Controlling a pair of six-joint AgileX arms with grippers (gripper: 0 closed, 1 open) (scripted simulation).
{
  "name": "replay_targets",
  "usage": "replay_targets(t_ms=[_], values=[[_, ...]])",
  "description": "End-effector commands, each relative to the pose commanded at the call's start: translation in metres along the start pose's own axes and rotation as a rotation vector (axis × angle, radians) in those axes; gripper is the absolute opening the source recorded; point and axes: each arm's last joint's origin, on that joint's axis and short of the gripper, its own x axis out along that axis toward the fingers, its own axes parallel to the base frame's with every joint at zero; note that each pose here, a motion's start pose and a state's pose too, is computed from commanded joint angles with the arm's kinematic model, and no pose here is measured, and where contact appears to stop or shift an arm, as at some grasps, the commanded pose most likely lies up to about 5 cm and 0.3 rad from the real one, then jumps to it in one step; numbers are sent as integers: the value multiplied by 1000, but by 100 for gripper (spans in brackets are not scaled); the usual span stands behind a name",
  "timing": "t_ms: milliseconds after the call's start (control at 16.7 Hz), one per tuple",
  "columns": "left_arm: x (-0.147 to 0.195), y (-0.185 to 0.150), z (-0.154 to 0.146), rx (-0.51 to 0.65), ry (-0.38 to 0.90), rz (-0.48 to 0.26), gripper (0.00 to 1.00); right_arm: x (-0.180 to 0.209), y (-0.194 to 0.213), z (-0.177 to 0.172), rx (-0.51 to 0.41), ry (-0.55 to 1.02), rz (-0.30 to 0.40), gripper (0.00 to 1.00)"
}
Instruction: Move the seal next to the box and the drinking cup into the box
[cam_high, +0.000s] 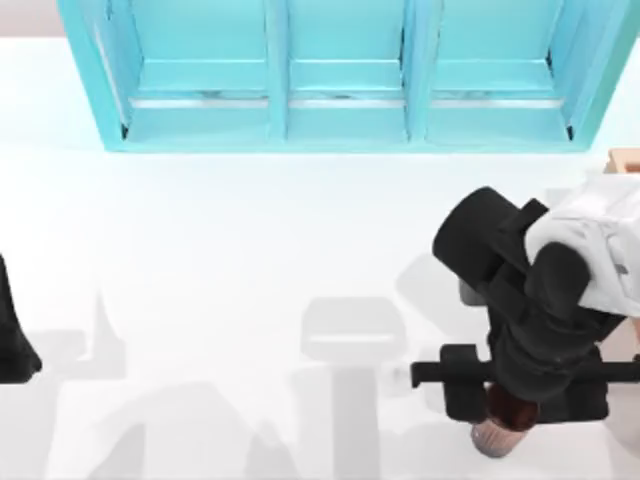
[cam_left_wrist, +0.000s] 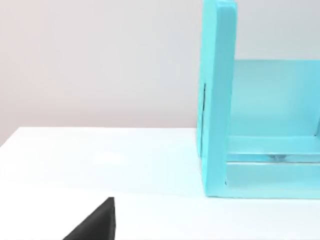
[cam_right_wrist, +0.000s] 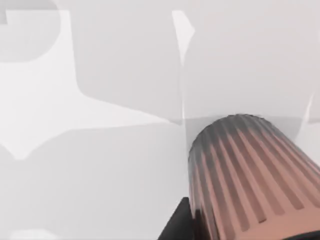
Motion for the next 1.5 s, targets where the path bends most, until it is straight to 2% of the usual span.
replay_targets(t_ms=[240,720,1140,1320,1500], values=[[0,0,0,0,0,0,100,-18,-16,6,-8,2,-2,0],[0,0,0,0,0,0,100,-98,-98,1,0,2,-1,0],[0,0,0,0,0,0,100,-100,-106,5,-1,3,-4,0],[0,0,0,0,0,0,100,-102,-132,16,-2,-1,-8,0],[0,0,0,0,0,0,100,-100,-179,24,-5,0,-14,0]])
